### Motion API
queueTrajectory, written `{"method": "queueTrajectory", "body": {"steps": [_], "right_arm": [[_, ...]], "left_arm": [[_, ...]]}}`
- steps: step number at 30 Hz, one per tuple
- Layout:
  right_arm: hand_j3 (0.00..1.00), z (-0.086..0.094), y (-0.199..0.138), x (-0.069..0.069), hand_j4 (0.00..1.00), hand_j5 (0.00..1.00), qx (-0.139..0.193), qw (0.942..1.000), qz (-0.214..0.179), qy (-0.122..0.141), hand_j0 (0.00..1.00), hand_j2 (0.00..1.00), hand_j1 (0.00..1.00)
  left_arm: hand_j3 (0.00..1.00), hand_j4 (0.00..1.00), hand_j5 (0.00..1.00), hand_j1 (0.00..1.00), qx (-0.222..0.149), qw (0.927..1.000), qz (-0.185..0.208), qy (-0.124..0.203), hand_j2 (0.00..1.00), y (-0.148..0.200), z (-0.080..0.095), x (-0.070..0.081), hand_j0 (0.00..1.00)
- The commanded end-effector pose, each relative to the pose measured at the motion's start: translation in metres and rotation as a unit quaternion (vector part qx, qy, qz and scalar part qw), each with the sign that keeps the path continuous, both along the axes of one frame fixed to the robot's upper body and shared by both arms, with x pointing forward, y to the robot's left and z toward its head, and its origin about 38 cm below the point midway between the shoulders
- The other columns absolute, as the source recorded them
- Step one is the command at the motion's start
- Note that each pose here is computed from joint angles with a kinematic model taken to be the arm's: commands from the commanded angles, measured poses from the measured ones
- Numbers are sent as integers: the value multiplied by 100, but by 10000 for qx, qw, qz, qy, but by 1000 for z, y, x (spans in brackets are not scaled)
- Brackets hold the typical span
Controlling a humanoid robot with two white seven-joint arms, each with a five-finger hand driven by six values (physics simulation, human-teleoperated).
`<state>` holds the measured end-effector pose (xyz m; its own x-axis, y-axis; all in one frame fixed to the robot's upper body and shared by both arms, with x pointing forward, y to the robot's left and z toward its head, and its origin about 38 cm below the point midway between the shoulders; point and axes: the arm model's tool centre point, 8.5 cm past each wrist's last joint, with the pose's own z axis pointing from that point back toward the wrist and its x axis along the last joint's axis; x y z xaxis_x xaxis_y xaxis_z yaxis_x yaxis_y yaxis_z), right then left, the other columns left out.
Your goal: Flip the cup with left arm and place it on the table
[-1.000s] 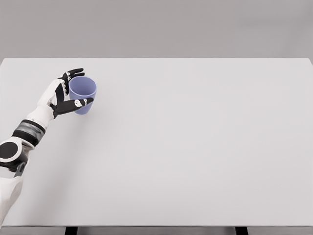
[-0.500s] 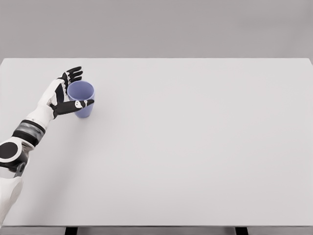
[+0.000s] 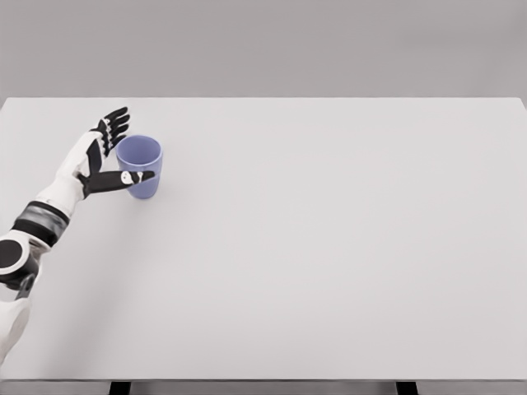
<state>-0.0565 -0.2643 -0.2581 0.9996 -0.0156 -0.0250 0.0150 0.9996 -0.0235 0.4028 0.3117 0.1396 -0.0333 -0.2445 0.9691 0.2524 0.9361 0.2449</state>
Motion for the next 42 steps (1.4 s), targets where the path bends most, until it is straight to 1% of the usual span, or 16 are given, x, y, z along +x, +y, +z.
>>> {"method": "queueTrajectory", "body": {"steps": [1,7,9,11,16,20,25,28,33,36,38,42], "right_arm": [[100,0,0,0,100,100,1,10000,3,-1,100,100,100],[100,0,0,0,100,100,0,10000,-5,5,100,100,100],[100,0,0,0,100,100,0,10000,-4,-2,100,100,100],[100,0,0,0,100,100,0,10000,-5,5,100,100,100],[100,0,0,0,100,100,0,10000,-5,6,100,100,100],[100,0,0,0,100,100,0,10000,-4,-2,100,100,100],[100,0,0,0,100,100,0,10000,-4,-2,100,100,100],[100,0,0,0,100,100,0,10000,-4,-2,100,100,100],[100,0,0,0,100,100,0,10000,-4,-2,100,100,100],[100,0,0,0,100,100,0,10000,-4,-2,100,100,100],[100,0,0,0,100,100,0,10000,-4,-2,100,100,100],[100,0,0,0,100,100,0,10000,-4,-2,100,100,100]], "left_arm": [[100,100,100,100,57,10000,15,-13,100,4,2,0,100],[100,100,100,100,116,9999,83,-51,100,12,6,0,100],[100,100,100,100,250,9996,122,-58,100,22,10,0,100],[100,100,100,100,279,9995,133,-62,100,24,11,0,100],[100,100,100,100,284,9995,114,-103,100,23,14,0,100],[100,100,100,100,261,9995,35,-198,100,17,21,-1,100],[100,100,100,100,259,9994,33,-215,100,17,22,-1,100],[100,100,100,100,290,9990,52,-333,100,20,31,-2,100],[100,100,100,100,915,9950,92,-394,100,49,51,-6,100],[100,100,100,100,1128,9925,54,-476,100,55,63,-8,100],[100,100,100,100,1222,9913,55,-479,100,59,67,-8,100],[100,100,100,100,1295,9898,-30,-590,100,56,76,-10,100]]}}
